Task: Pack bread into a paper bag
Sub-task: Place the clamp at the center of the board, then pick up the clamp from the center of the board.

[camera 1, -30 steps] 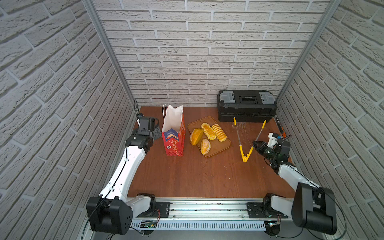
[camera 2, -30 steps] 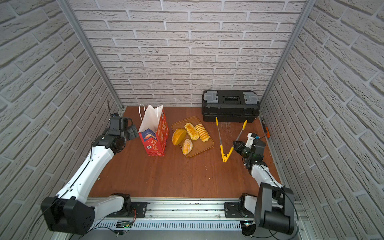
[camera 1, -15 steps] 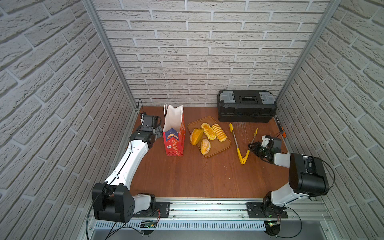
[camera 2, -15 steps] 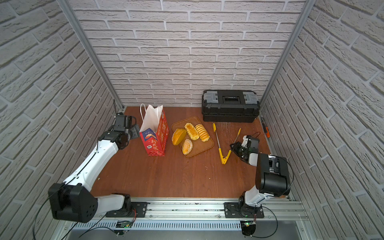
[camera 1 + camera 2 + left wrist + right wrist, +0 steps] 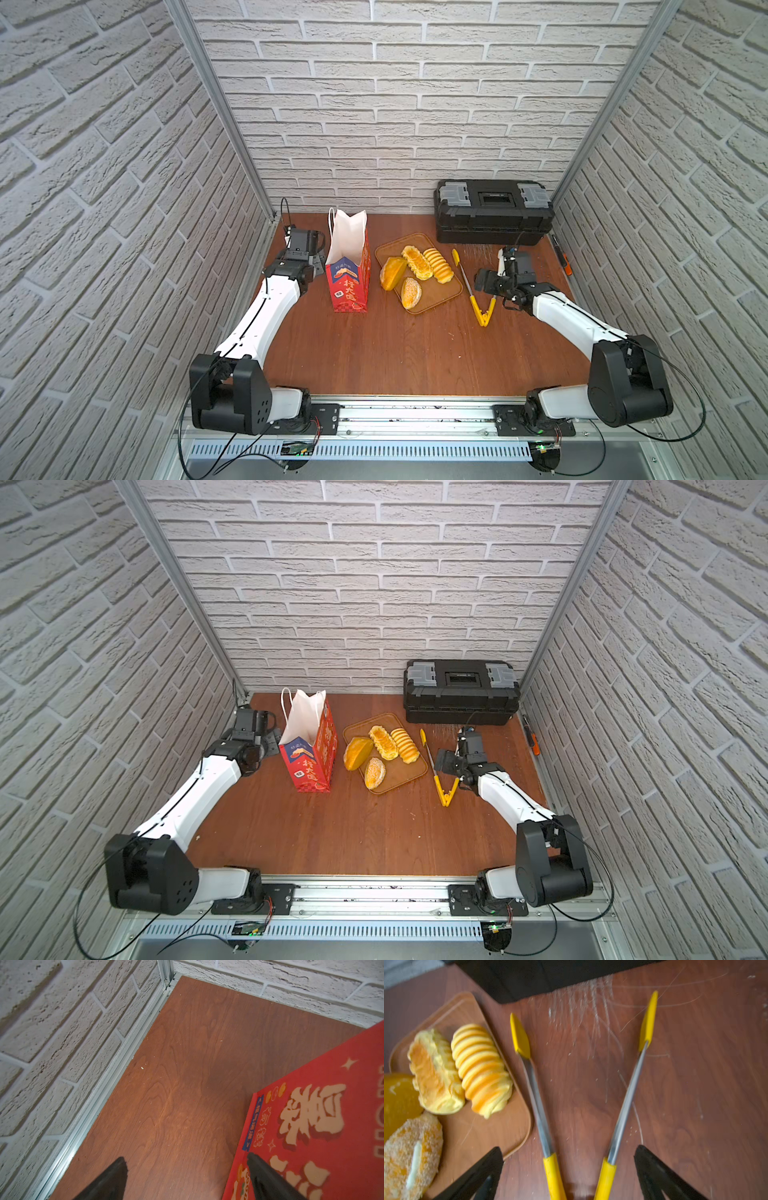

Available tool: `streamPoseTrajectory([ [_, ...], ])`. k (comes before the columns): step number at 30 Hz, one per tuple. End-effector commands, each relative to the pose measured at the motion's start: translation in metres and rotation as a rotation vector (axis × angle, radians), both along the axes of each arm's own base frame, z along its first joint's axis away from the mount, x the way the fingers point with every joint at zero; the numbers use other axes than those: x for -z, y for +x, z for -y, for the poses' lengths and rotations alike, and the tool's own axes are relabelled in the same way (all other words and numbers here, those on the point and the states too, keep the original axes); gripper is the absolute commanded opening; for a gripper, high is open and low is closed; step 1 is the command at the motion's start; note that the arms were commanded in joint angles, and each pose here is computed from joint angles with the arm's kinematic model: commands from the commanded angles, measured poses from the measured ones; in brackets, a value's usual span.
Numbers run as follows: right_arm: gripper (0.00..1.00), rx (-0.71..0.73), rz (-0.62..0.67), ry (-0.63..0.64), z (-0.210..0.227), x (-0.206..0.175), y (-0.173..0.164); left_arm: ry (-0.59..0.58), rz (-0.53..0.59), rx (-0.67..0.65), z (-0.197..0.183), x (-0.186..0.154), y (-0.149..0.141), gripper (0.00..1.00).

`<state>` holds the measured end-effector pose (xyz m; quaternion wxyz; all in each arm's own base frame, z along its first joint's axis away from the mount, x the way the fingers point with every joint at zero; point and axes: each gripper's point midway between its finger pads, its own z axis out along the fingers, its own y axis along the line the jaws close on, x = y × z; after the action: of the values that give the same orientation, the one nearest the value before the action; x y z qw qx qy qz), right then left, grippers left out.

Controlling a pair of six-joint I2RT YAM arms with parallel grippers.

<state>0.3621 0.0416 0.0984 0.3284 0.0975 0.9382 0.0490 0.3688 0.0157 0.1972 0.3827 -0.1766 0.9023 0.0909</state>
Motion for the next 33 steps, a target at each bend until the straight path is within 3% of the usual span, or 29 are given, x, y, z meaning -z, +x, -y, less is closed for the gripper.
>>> streamPoseTrajectory([
  [1,0.99,-0.005,-0.144,-0.085,0.008,0.028,-0.027,-0.002,0.055,0.019,0.005,-0.014,0.013,0.93],
  [4,0.99,0.009,-0.157,-0.036,0.003,0.037,-0.033,-0.007,0.053,0.023,0.006,-0.012,0.011,0.92],
  [8,0.99,0.052,-0.158,-0.095,0.016,0.034,-0.037,-0.008,0.062,0.023,0.005,-0.014,0.008,0.93],
  [21,1.00,-0.021,-0.230,-0.065,-0.002,0.054,-0.011,-0.020,0.063,0.022,0.006,-0.014,0.009,0.93],
  [33,1.00,0.002,-0.298,-0.118,0.001,0.064,0.013,-0.016,0.055,0.027,0.007,-0.013,0.014,0.93],
])
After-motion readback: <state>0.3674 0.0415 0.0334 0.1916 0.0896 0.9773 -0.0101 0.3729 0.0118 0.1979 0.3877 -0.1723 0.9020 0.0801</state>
